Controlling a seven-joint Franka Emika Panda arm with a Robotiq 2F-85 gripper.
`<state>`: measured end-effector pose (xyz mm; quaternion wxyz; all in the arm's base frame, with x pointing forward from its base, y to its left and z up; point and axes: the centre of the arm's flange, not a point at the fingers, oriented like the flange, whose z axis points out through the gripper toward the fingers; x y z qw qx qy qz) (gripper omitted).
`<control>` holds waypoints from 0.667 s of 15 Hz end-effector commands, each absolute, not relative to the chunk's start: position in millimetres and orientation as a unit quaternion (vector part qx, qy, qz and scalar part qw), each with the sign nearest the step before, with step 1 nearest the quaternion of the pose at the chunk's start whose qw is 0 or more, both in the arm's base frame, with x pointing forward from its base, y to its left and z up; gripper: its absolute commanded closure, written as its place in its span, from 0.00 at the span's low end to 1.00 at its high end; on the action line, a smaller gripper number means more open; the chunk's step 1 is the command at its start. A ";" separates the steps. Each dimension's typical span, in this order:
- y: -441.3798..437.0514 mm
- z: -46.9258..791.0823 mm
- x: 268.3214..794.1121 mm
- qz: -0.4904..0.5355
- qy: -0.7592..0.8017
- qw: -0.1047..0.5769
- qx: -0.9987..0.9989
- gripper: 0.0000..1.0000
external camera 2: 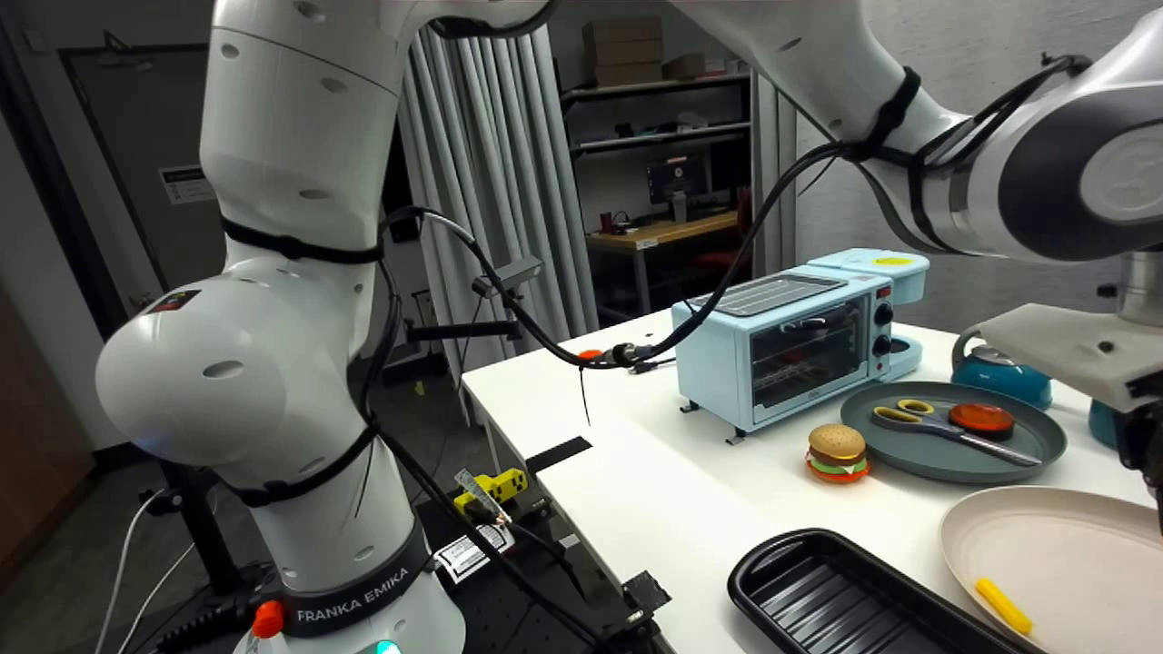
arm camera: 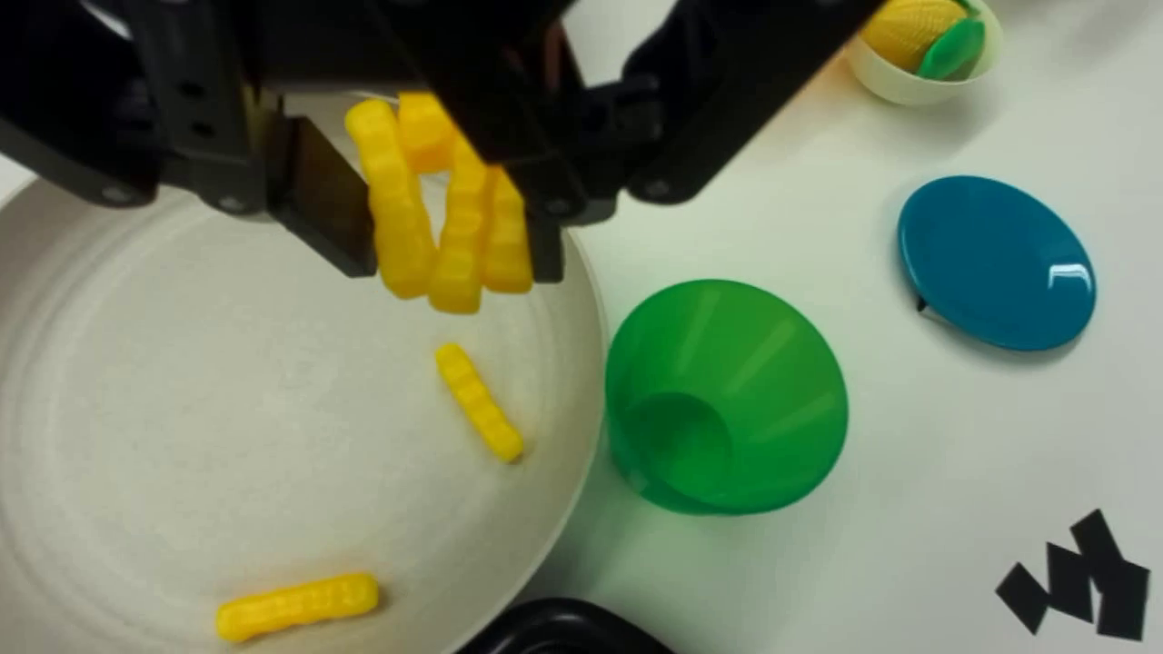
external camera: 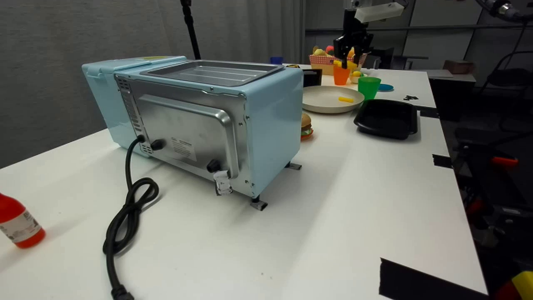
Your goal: Put the objects on the grey plate in the green cup
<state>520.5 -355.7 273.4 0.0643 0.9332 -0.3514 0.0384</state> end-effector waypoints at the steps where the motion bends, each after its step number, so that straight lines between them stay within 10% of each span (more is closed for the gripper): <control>1: -365.0 274.6 492.4 0.027 -0.347 0.070 0.935 0.79; 10: -377.4 259.8 469.5 0.004 -0.356 0.081 0.931 0.79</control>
